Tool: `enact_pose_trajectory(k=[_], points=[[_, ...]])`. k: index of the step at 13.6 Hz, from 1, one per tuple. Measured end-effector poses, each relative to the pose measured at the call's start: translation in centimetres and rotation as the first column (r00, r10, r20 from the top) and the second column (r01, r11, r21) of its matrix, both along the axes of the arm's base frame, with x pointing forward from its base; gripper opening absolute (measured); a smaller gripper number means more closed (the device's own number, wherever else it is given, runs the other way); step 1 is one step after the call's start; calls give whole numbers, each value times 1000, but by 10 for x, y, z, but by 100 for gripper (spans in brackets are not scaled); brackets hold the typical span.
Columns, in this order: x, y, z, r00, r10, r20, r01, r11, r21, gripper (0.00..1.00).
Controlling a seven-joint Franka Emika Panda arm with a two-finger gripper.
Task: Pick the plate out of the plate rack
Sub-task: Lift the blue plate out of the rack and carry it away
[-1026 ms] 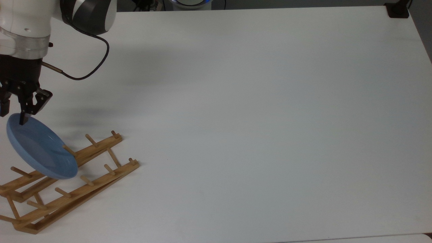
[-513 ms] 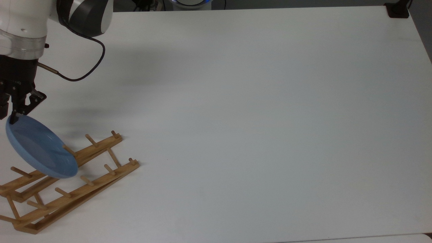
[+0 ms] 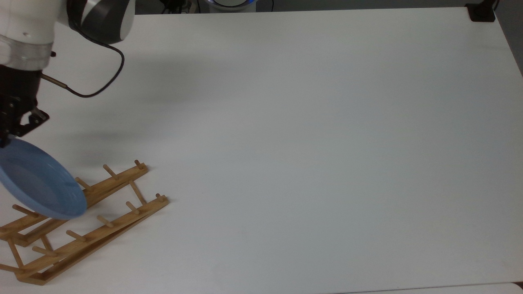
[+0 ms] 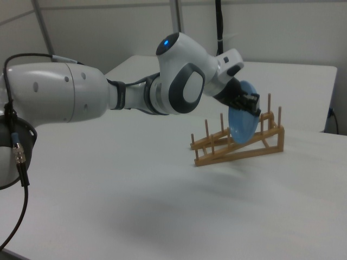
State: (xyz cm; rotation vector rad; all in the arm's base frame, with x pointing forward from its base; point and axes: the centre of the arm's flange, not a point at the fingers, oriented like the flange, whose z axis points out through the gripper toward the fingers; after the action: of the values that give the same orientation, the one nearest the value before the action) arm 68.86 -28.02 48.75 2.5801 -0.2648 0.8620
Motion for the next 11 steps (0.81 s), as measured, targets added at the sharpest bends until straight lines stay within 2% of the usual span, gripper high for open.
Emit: enact_pose_trajectory(k=[3, 4, 6, 8, 9, 11], points=[[-10, -6, 44, 998, -9, 59, 10, 1000, -24, 6], [-12, -2, 57, 996, -12, 83, 14, 1000, -16, 5], [-10, 19, 76, 987, -48, 154, 40, 997, 59, 4], [-2, 47, 80, 979, -86, 184, 62, 989, 131, 4], [2, 63, 79, 978, -103, 183, 72, 983, 169, 4], [10, 105, 70, 986, -127, 108, 92, 954, 287, 4]])
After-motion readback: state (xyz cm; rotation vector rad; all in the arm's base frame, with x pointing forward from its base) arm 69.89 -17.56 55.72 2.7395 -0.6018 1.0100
